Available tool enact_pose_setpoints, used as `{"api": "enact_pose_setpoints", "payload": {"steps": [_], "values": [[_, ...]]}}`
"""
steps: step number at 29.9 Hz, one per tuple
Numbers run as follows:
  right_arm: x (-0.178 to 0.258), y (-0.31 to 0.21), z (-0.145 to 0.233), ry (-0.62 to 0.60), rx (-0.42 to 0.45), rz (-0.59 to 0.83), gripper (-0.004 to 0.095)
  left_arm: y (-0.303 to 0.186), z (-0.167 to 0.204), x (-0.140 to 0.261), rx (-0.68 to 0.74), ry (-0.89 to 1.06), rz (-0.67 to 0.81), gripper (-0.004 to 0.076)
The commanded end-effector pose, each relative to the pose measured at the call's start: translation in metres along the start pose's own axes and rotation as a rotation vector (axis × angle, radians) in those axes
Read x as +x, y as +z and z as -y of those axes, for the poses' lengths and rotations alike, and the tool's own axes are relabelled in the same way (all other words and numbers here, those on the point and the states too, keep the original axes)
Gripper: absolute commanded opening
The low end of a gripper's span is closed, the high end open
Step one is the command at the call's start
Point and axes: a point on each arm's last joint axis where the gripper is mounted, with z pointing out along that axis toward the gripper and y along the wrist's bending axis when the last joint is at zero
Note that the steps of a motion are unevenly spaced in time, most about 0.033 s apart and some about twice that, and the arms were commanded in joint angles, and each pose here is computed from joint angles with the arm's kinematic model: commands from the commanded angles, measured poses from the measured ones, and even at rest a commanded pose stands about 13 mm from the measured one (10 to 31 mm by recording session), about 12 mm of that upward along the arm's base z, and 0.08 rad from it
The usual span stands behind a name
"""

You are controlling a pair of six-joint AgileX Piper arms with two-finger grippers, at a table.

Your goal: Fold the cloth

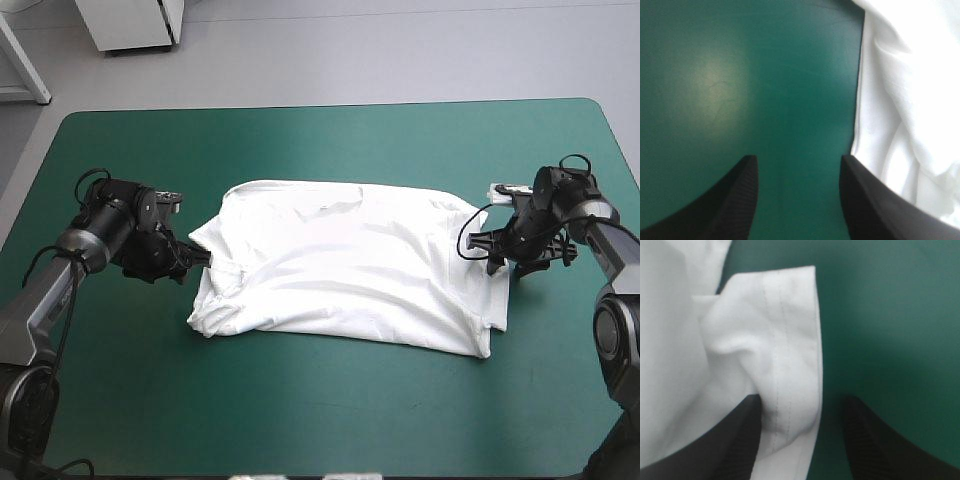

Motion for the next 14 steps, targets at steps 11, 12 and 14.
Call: {"api": "enact_pose_setpoints", "payload": {"steps": [11,12,14], "values": [[0.0031,-0.0139,-0.0011,0.024,-0.032,0.057,-0.0009,-0.0215,-0.0007,-0.0011,0.017,-0.006,0.078,0.0364],[0.0033,-0.0148,-0.0016,0.025,-0.037,0.051,-0.0014,-0.0215,-0.0007,-0.0011,0.017,-0.006,0.078,0.0364],[0.003,-0.0215,-0.0033,0.016,-0.047,0.053,-0.0017,-0.0215,-0.0007,-0.0011,0.017,-0.006,0.078,0.0364]]}}
